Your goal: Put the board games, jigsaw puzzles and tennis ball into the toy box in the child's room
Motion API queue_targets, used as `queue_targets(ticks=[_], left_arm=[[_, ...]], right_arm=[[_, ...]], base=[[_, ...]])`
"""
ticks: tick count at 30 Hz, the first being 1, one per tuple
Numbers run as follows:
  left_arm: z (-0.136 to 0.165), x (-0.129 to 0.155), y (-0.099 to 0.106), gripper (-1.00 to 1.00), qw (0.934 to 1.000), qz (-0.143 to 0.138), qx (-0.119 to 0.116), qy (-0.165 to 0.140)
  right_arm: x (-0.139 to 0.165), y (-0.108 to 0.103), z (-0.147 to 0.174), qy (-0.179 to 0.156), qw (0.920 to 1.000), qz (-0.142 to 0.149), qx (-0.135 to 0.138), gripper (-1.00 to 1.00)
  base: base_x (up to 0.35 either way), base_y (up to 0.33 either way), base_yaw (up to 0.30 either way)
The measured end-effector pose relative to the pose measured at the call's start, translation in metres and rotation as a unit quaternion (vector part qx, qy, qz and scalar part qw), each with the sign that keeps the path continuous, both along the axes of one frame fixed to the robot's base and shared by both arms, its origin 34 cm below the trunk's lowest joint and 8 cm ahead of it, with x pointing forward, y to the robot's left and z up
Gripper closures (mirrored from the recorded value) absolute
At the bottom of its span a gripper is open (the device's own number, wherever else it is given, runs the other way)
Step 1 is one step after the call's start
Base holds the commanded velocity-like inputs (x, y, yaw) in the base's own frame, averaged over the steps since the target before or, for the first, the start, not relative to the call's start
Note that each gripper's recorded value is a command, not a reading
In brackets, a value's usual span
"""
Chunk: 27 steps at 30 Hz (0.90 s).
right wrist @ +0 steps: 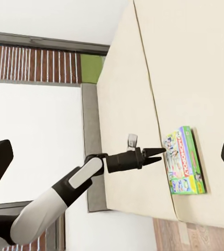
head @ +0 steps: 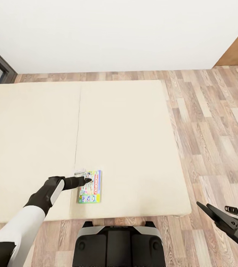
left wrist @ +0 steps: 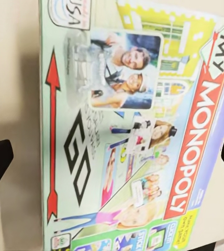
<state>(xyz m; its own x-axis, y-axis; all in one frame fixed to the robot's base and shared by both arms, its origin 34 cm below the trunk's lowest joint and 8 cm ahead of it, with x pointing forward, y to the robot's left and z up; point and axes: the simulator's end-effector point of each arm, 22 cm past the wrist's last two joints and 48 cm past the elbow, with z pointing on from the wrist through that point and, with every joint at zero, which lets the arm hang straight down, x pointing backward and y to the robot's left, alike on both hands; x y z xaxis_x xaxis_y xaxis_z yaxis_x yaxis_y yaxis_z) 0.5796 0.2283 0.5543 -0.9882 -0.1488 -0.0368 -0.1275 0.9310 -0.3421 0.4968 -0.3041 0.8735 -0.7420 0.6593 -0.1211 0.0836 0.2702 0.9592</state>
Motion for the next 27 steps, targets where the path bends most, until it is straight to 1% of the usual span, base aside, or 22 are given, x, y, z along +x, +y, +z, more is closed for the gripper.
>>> queue_targets(ticks=[11,18,27], left_arm=[[-0.005,0.000,0.001,-1.00,1.0000,-0.001,0.001,-0.001],[-0.006,0.001,0.002,-1.00,1.0000,-0.001,0.002,-0.003],[-0.006,0.009,0.002,-1.00,0.9998,0.000,0.004,-0.020]], right_arm=[[-0.003,0.000,-0.007,0.009,1.0000,0.000,-0.001,-1.00],[-0.009,0.001,-0.015,0.021,0.9996,0.010,-0.012,-1.00],[-0.014,0.003,-0.022,0.032,0.9990,0.021,-0.024,-1.00]], base=[[0.000,0.000,0.000],[0.000,0.000,0.000],[0.000,0.000,0.000]])
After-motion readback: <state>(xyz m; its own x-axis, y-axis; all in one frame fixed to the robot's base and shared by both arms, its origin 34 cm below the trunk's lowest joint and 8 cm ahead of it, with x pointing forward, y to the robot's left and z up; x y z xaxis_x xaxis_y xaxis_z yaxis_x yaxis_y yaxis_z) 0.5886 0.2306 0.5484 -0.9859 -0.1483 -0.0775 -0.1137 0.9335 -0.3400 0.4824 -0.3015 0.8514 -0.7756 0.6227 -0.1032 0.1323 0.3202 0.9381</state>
